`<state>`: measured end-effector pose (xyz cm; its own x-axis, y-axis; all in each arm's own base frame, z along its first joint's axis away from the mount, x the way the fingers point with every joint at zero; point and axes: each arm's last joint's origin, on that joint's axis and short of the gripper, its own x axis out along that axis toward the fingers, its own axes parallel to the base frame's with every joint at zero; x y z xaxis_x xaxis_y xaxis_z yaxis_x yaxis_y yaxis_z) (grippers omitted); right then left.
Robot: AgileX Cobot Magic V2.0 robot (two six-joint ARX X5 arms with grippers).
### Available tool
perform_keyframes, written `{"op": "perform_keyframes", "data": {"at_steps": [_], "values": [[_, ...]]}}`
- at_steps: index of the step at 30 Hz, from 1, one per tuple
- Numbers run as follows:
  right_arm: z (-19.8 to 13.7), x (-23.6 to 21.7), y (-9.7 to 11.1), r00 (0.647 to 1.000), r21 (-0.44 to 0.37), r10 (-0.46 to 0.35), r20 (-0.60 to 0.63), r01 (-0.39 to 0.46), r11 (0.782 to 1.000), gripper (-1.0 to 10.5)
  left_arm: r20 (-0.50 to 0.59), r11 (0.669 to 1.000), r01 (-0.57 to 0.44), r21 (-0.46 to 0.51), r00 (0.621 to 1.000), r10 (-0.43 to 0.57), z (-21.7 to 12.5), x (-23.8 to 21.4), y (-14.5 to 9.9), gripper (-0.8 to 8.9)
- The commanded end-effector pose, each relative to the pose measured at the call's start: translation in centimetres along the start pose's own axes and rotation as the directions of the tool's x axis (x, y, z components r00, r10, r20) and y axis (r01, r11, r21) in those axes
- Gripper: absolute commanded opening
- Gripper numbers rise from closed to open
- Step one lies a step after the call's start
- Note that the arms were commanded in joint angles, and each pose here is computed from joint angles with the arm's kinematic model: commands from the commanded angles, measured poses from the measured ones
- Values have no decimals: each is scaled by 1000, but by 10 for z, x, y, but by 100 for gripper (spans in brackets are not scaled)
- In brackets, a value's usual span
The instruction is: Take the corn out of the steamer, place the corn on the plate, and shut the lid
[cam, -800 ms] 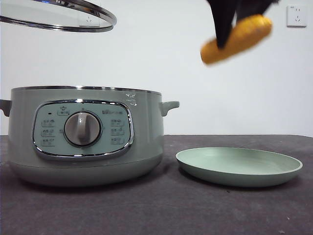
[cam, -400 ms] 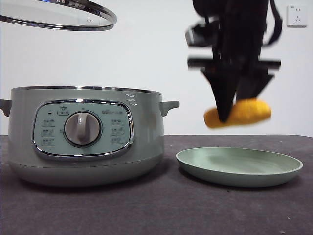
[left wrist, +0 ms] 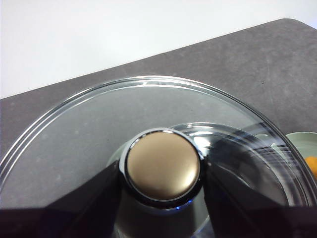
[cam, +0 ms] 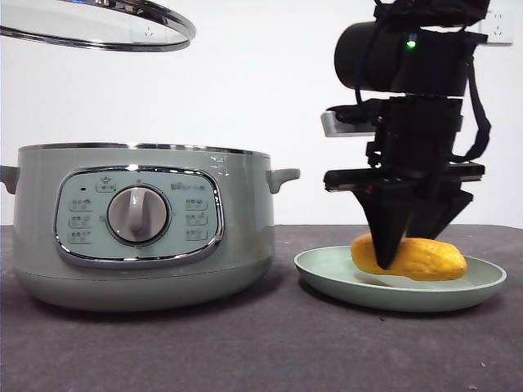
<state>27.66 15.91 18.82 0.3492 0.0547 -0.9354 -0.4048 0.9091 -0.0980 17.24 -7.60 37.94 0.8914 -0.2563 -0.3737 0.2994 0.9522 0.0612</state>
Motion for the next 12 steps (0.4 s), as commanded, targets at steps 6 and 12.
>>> {"op": "perform_keyframes", "data": {"at_steps": [6, 12], "values": [[0, 6, -13, 1000, 52, -12, -11, 13, 999, 279, 78, 999, 45, -29, 996, -43, 9, -6, 0, -9], [0, 7, -19, 1000, 76, 30, -10, -29, 997, 466, 65, 998, 54, -39, 997, -51, 8, -3, -1, -9]]}}
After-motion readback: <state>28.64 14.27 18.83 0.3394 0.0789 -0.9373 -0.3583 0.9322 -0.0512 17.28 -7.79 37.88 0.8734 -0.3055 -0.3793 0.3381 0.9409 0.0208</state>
